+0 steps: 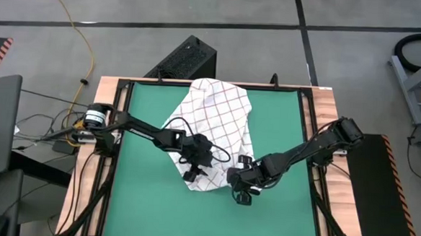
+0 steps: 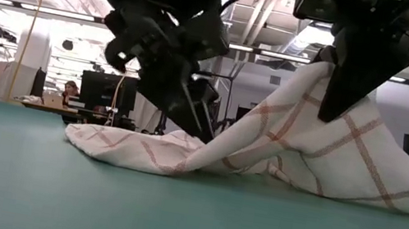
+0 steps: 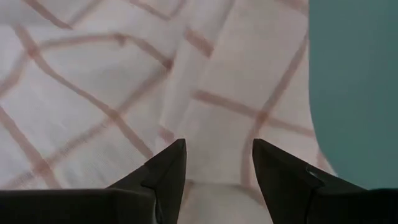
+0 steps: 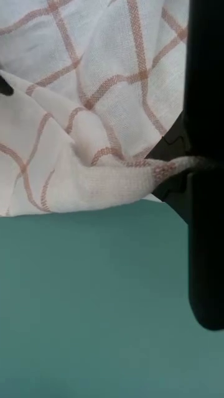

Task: Roll towel
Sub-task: Roll the white towel

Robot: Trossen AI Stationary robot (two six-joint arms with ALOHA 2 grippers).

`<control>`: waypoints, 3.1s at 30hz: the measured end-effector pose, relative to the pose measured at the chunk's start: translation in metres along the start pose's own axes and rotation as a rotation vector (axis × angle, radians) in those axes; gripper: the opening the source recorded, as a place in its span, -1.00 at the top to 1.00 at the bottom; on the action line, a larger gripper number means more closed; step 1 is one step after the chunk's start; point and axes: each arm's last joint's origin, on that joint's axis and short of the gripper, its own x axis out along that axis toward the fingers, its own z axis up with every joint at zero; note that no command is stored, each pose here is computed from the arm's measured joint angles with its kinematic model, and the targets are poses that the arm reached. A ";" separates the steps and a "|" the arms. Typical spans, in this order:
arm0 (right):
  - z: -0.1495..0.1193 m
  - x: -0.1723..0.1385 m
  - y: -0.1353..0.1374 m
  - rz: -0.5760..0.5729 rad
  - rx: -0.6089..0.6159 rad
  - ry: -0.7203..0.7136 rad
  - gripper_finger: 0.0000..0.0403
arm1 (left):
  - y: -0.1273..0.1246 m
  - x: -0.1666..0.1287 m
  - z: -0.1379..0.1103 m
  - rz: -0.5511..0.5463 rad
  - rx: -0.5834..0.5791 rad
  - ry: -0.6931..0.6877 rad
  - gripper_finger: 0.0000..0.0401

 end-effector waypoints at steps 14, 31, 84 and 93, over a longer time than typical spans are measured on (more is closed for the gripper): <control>0.001 0.000 0.000 0.002 0.001 -0.005 0.96 | 0.006 0.005 -0.006 0.055 0.008 0.036 0.13; 0.002 0.000 0.000 0.007 0.005 -0.014 0.96 | -0.003 0.017 -0.012 -0.057 -0.077 0.095 0.36; 0.010 -0.003 0.004 -0.152 0.090 -0.199 -0.16 | -0.018 -0.100 0.005 0.183 -0.175 0.378 1.00; -0.008 0.028 -0.016 -0.131 0.267 -0.309 -0.15 | -0.016 -0.115 0.013 0.232 -0.232 0.362 1.00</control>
